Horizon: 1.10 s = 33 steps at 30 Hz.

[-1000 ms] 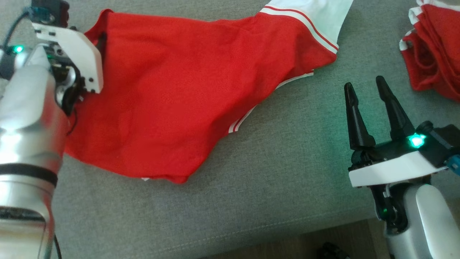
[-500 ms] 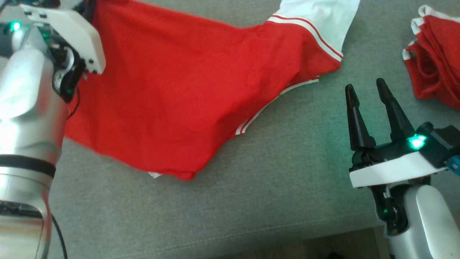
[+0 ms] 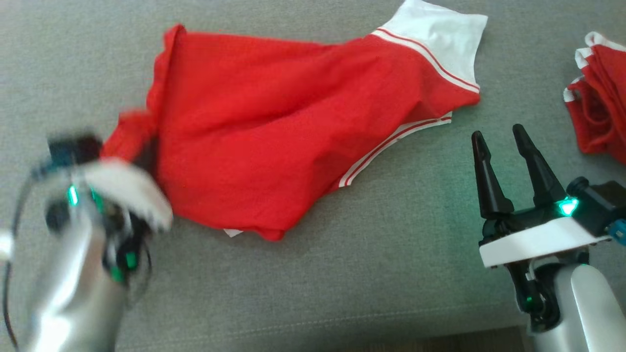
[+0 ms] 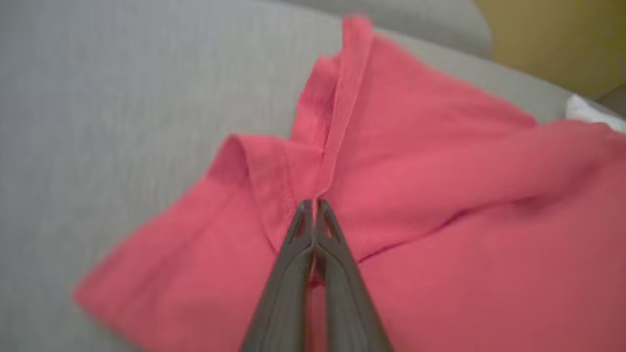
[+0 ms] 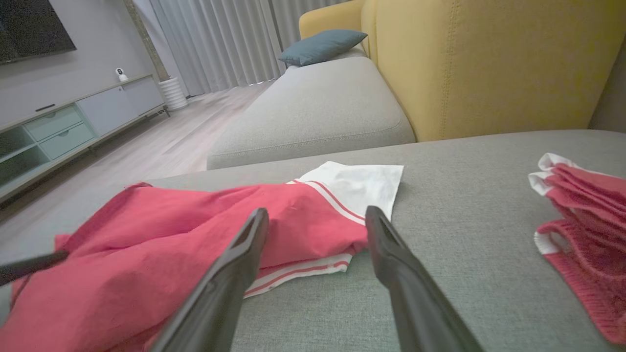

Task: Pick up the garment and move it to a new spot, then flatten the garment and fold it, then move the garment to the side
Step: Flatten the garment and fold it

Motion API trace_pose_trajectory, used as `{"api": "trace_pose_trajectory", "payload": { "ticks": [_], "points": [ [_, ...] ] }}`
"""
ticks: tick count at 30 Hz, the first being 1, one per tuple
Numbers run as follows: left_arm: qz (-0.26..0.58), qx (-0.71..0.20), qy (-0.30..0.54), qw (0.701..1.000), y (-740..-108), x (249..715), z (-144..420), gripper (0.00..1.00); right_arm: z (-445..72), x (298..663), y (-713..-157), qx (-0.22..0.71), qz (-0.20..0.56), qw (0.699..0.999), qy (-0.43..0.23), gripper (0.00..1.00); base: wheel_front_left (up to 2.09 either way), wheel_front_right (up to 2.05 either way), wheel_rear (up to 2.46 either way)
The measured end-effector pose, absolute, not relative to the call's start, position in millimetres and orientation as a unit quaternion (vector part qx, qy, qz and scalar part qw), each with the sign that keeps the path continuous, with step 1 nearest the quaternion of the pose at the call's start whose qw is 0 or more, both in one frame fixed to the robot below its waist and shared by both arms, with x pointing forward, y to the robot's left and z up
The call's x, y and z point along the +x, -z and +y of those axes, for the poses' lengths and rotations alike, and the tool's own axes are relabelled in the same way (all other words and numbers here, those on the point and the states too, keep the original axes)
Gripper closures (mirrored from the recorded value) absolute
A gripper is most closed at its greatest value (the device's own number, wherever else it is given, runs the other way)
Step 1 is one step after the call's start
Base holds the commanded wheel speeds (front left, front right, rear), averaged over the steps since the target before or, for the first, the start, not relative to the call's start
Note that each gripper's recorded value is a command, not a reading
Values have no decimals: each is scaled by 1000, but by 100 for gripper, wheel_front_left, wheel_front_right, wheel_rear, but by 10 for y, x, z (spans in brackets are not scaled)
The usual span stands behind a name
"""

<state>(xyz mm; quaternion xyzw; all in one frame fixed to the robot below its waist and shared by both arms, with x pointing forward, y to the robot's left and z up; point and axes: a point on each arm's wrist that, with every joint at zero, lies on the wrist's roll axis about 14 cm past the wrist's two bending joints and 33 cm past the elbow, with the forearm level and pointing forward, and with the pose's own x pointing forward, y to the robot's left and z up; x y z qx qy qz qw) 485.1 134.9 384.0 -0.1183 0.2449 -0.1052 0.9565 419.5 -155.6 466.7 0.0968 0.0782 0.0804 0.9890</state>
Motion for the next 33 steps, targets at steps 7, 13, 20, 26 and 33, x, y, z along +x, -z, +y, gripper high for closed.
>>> {"api": "trace_pose_trajectory", "payload": {
  "ticks": [7,13,20,26,33],
  "points": [
    [273,-170,59,945,-3686,4378,1469,100,-1530,4218,-4679,97,82,988,-85,0,0,0,0],
    [290,-184,35,939,-3611,4105,1534,100,-1535,4202,-4743,95,75,989,-85,0,0,0,0],
    [273,-179,13,945,-3653,3871,1541,0,-1634,4064,-4773,81,77,991,-72,0,0,0,0],
    [177,-115,-4,978,-3994,3857,1582,0,-1700,4031,-4940,61,55,994,-66,0,0,0,0],
    [34,-42,-10,998,-4682,3973,1571,0,-1740,3956,-5057,42,45,996,-62,0,0,0,0]
  ]
}}
